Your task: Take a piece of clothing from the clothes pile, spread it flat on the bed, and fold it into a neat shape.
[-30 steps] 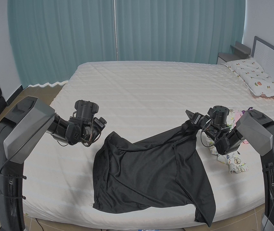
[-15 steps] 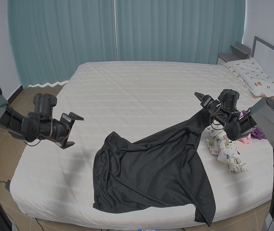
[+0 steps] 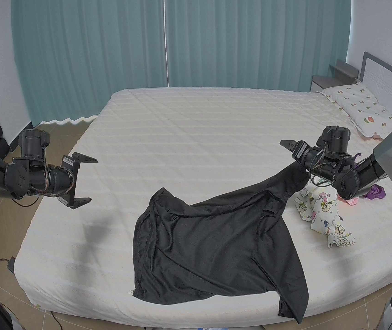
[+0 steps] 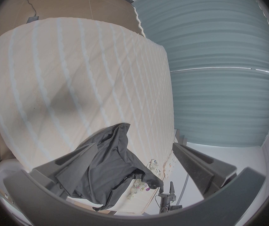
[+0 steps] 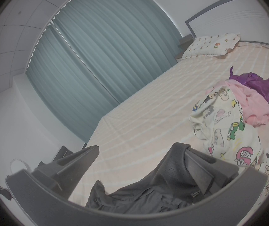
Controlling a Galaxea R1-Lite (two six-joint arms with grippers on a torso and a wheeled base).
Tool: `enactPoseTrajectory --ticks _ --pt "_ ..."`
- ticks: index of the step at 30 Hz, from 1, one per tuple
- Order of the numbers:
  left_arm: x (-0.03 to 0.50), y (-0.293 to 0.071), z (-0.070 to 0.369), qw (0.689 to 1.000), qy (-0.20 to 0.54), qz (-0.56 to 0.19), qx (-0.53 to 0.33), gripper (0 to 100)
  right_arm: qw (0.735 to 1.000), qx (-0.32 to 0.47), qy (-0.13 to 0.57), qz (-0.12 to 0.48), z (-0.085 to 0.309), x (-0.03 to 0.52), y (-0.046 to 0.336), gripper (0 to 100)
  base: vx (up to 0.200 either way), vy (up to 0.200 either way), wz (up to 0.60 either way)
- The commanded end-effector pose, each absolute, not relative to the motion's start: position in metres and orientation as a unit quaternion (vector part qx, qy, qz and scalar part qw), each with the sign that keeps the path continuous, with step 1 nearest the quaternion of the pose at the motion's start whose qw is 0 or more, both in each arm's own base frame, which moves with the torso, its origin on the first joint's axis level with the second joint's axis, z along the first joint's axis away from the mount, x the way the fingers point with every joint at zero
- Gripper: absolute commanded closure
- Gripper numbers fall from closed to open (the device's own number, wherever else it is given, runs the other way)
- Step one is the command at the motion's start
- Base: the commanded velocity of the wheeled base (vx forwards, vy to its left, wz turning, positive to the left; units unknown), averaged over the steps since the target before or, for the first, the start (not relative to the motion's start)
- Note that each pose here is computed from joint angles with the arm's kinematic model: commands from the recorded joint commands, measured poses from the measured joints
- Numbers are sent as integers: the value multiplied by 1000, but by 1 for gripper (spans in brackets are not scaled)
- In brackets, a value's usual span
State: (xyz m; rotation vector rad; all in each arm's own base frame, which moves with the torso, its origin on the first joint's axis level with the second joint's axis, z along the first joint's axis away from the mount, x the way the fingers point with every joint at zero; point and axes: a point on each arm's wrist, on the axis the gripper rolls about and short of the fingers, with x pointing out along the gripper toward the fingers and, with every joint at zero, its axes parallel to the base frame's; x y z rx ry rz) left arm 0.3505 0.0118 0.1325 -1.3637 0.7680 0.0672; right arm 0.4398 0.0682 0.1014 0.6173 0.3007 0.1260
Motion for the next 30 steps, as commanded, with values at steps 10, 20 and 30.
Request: enactPoseTrajectory --ticks 10,20,30 --pt "358 11 102 688 384 44 -614 0 926 323 193 2 22 482 87 0 0 0 0" --pt "354 4 97 683 399 41 -611 0 835 481 264 -47 100 491 39 0 0 0 0" --pt "354 -1 96 683 405 36 -607 0 792 521 303 -101 139 495 22 0 0 0 0"
